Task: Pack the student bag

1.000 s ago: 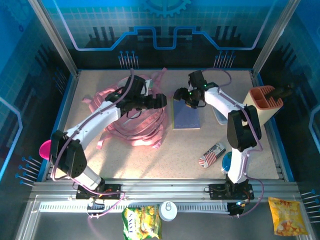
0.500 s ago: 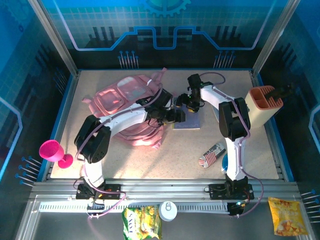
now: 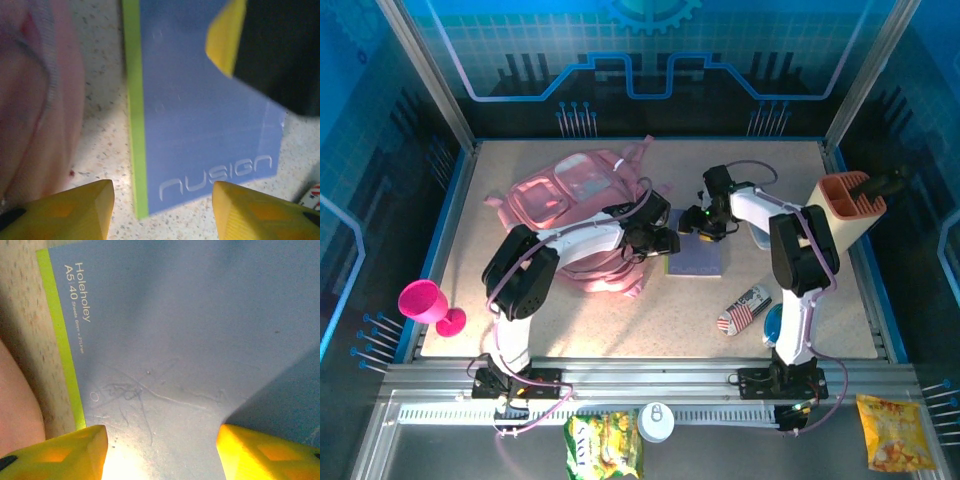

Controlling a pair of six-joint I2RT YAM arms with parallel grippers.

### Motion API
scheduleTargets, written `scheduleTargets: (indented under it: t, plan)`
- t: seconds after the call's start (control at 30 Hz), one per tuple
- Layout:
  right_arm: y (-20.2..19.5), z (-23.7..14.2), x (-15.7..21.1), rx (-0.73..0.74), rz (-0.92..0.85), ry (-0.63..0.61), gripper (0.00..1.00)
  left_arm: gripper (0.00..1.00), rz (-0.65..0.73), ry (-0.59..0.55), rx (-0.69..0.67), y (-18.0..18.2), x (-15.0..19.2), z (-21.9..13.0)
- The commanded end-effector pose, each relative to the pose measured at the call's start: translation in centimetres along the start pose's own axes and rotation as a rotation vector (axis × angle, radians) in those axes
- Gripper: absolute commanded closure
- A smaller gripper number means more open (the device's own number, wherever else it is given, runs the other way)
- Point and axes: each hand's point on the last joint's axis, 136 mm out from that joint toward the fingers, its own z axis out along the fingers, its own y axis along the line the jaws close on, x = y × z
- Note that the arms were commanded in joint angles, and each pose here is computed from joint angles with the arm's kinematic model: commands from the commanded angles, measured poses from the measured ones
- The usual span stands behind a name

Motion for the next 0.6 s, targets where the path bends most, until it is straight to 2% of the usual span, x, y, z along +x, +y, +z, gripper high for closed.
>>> scheduleTargets:
  t: [0.0, 0.1, 0.27, 0.4, 0.57]
  plan:
    - [-1.3, 0.5, 3.3, -0.006, 0.009, 0.088, 0.39, 0.46, -0.046, -0.027, -0.126, 4.5, -0.7, 0.5]
    - [-0.3, -0.3, 3.3, -0.053, -0.009, 0.078, 0.41, 0.47, -0.053, -0.018, -0.070, 3.9, -1.0, 0.4]
    - [0.7, -3.2, 2.1, -0.061, -0.015, -0.013, 0.41, 0.50, -0.090, 0.039, 0.042, 1.3, -0.4, 0.7]
    - [-0.1, -4.7, 1.8, -0.024, 0.009, -0.065, 0.41, 0.54, -0.122, 0.071, 0.095, -0.4, 0.5, 1.1]
    - [-2.2, -4.1, 2.6, 0.040, 0.051, -0.035, 0.41, 0.56, -0.144, 0.099, 0.078, -0.7, 1.2, 2.2]
